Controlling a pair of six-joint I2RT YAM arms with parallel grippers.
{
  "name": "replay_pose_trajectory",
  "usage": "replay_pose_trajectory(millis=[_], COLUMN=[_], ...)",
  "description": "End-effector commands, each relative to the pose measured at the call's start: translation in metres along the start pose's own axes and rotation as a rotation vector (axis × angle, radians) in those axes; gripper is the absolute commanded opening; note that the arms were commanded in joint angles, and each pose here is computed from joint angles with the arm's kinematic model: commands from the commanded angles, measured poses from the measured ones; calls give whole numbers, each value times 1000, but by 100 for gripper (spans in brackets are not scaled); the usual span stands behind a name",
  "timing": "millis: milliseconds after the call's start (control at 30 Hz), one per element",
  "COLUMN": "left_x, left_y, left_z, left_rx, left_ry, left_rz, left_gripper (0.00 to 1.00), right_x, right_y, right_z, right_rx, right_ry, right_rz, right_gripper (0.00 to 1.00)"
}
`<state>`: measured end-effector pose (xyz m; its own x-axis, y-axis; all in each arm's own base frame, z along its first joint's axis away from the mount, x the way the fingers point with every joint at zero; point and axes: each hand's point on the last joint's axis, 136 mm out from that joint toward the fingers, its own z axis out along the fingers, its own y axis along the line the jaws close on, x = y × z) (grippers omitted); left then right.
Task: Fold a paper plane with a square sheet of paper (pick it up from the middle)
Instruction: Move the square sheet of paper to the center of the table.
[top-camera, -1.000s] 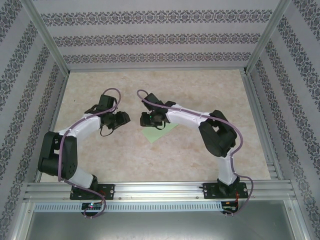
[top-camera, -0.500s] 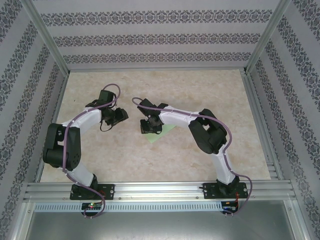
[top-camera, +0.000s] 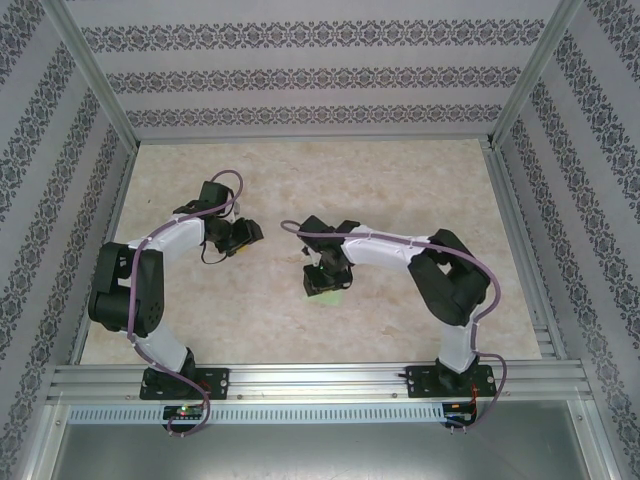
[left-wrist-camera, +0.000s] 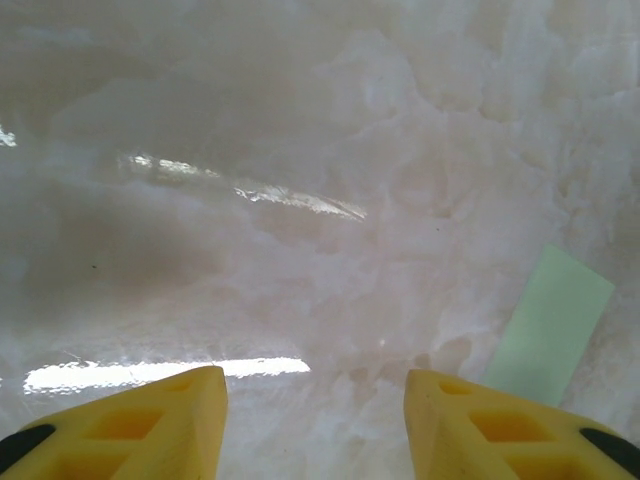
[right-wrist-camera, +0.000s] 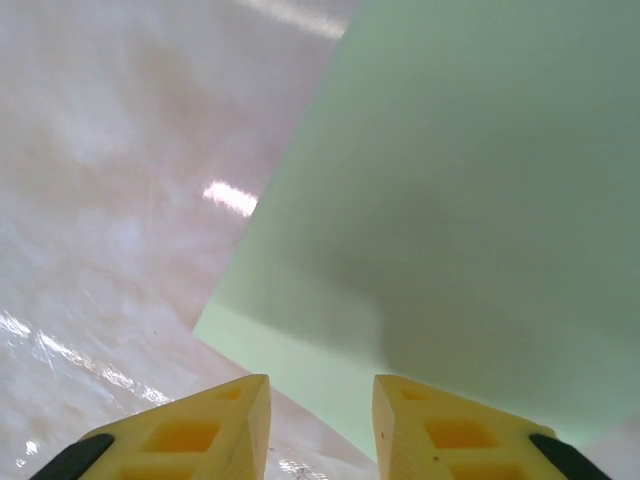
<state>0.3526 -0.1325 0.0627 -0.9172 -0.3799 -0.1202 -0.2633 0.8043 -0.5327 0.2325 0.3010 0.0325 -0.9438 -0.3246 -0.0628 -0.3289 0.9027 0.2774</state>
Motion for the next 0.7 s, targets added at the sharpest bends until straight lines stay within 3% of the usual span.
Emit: replay_pose_trajectory(millis=[0,133,300,667], left_x=[9,30,63,118], left_y=[-11,-25,-46,-82], left_z=[2,6,13,29], left_rx=[67,99,119,170], left_ry=[28,68,132,266], left_rz=[2,43,132,218], left_gripper=[52,56,62,70], right_x=[-40,-45,-52,-61], right_y=[-11,-34,-40,-60], right_z=[-37,-42,-40,-10], right_rx=[56,120,87,100], right_ry=[-243,-337,-413,-364], right_rz=[172,381,505,513], right_gripper=[35,36,39,41])
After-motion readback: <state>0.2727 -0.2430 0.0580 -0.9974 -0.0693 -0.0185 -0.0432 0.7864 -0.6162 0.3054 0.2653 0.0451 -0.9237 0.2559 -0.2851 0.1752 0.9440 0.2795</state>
